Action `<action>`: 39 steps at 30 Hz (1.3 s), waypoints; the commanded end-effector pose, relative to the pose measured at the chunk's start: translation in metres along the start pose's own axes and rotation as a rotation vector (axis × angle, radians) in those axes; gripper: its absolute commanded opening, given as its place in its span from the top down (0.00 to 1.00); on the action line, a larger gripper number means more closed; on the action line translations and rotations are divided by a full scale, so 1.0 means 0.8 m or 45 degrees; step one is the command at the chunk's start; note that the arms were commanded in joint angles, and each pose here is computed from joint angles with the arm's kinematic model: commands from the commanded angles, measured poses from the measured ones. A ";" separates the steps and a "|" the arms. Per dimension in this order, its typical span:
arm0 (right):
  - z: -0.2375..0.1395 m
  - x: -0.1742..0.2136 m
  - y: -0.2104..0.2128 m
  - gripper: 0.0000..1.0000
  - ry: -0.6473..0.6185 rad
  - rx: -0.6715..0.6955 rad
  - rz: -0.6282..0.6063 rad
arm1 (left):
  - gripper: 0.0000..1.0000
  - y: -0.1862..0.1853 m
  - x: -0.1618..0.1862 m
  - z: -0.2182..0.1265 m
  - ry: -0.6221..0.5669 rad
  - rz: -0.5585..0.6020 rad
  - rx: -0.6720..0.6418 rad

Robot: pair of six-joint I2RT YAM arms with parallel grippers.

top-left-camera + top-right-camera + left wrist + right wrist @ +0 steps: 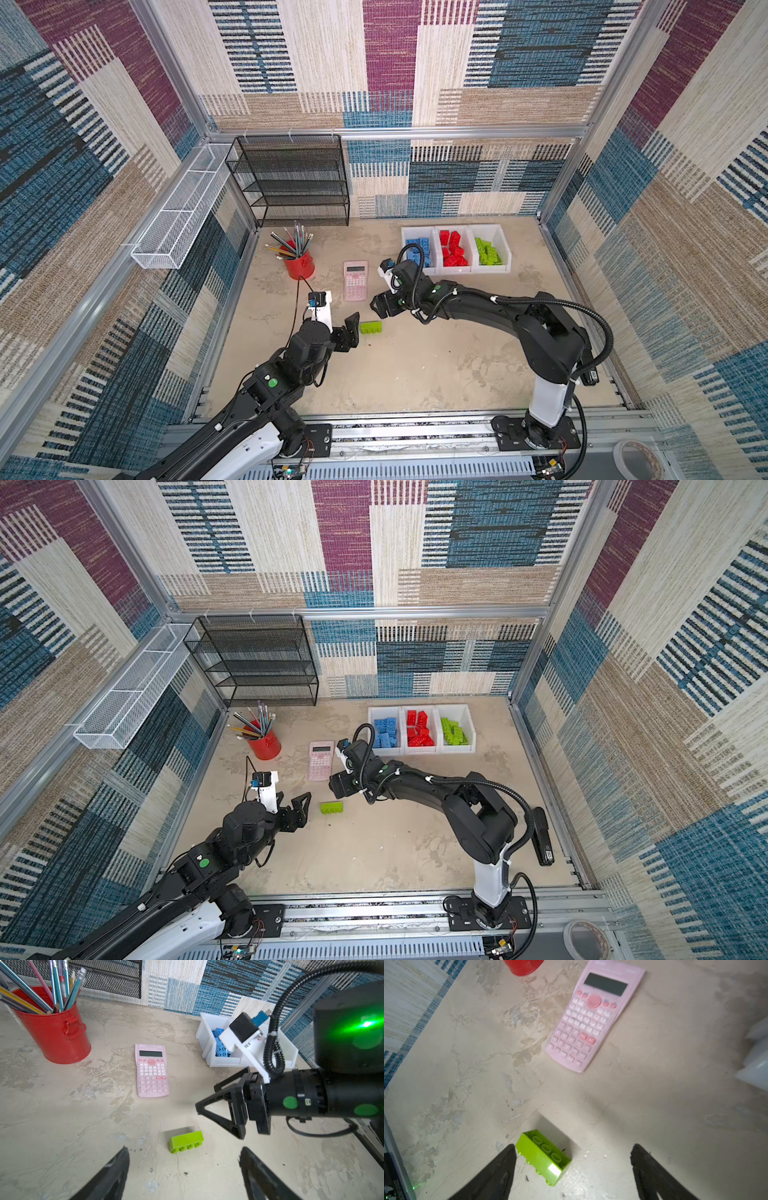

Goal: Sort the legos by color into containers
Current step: 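Move the right gripper to the last green 2x4 brick on the table, then lower the right gripper onto the green 2x4 brick and grasp it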

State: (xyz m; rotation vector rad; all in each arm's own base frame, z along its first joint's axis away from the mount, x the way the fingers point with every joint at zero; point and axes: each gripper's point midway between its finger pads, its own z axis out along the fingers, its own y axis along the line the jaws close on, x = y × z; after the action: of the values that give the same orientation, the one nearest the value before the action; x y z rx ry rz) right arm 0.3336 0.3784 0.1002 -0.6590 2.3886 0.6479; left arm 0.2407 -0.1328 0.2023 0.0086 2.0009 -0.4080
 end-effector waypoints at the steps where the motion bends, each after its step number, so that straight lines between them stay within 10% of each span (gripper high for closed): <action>1: 0.010 0.012 0.000 0.11 0.032 0.016 0.007 | 0.16 0.009 0.004 0.001 0.002 -0.004 -0.041; 17: 0.050 0.057 0.036 0.09 0.198 -0.198 -0.225 | 0.16 0.013 0.002 -0.002 -0.021 -0.007 -0.052; 39: 0.066 0.088 0.027 0.50 0.277 -0.045 -0.321 | 0.16 0.011 0.004 0.003 -0.008 0.008 -0.055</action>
State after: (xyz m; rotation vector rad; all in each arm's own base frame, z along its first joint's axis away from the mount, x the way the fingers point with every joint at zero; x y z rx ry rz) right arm 0.2886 0.4129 0.0313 -1.0860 2.4047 0.6093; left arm 0.2418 -0.1276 0.1938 -0.0025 2.0143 -0.3651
